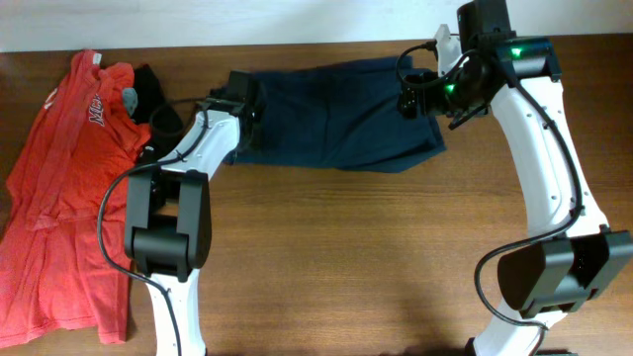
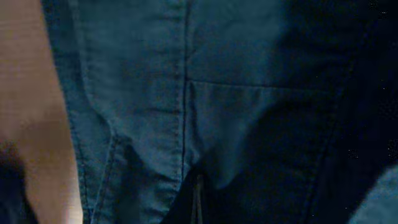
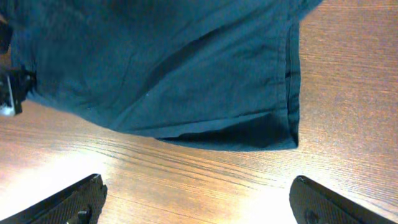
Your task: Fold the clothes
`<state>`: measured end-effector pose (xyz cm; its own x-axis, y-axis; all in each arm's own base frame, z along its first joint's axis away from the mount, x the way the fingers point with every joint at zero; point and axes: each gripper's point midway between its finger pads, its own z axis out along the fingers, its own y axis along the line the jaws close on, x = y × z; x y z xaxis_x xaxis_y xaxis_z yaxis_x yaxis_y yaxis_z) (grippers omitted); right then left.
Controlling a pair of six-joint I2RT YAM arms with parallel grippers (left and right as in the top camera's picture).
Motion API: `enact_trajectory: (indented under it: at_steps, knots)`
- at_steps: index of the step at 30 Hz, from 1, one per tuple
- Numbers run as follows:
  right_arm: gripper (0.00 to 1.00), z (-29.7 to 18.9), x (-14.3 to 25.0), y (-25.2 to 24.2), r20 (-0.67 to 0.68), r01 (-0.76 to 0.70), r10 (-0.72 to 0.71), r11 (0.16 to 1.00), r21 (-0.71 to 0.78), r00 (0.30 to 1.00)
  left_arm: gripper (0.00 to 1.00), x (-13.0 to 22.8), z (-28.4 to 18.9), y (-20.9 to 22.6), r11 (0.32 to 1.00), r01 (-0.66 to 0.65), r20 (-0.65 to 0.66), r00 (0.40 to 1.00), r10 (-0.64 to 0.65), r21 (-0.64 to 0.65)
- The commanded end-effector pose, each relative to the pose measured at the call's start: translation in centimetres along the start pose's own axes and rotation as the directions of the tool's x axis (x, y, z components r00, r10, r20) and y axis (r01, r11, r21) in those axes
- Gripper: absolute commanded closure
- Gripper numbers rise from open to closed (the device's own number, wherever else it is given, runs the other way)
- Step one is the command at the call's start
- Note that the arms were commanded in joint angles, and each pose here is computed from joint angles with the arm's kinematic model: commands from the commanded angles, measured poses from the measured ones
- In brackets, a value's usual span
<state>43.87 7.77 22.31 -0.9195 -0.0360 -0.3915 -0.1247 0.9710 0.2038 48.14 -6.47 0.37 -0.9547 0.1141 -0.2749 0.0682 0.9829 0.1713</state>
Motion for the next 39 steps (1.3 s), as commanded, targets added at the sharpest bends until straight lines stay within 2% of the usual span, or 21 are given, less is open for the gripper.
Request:
enact_trajectory:
  at_steps: [1,5,11,16,20,21,23,25,29,39]
  knots:
    - [0.01,-0.7,-0.4,-0.2,0.023,-0.008,0.008,1.0,0.0,1.0,1.0,5.6,1.7,-2.1,0.994,0.043,-0.205,0.978,-0.022,0.097]
    - [0.01,-0.8,-0.6,-0.5,0.032,-0.013,0.012,1.0,0.002,0.999,1.0,7.3,-0.7,-1.7,0.994,0.063,-0.278,0.96,-0.035,0.092]
    - [0.01,-0.8,-1.4,-0.7,0.061,-0.011,0.01,1.0,0.002,0.998,0.99,7.7,-5.8,-0.9,0.991,0.071,-0.279,0.96,-0.038,0.109]
    - [0.01,-0.6,-2.8,-0.4,0.112,0.003,-0.002,1.0,-0.012,0.994,0.99,5.8,-11.8,0.1,0.988,0.083,-0.142,0.988,-0.064,0.132]
    - [0.01,1.1,-2.9,-0.4,0.092,0.004,-0.002,1.0,-0.014,0.996,0.94,3.8,-16.2,1.0,0.983,0.095,0.009,0.995,-0.097,0.157]
    - [0.05,1.9,-2.7,-0.5,0.073,0.001,0.0,1.0,-0.014,0.997,0.93,3.1,-17.0,1.2,0.982,0.099,0.047,0.993,-0.108,0.161]
    - [0.27,3.4,-2.2,-0.5,0.033,-0.003,0.003,1.0,-0.021,0.999,0.92,1.9,-17.6,1.8,0.981,0.109,0.106,0.986,-0.127,0.159]
    - [0.38,5.3,-1.5,-0.6,-0.016,-0.012,0.011,0.999,-0.032,1.0,0.89,0.7,-17.6,2.2,0.977,0.135,0.146,0.976,-0.16,0.164]
    - [0.41,8.9,-0.2,-1.0,-0.104,-0.033,0.028,0.998,-0.049,0.994,0.89,-1.1,-16.4,2.6,0.973,0.156,0.191,0.963,-0.188,0.171]
    - [0.66,13.2,0.7,-1.3,-0.169,-0.063,0.047,0.994,-0.09,0.984,0.88,-5.1,-12.5,3.9,0.962,0.199,0.271,0.931,-0.245,0.189]
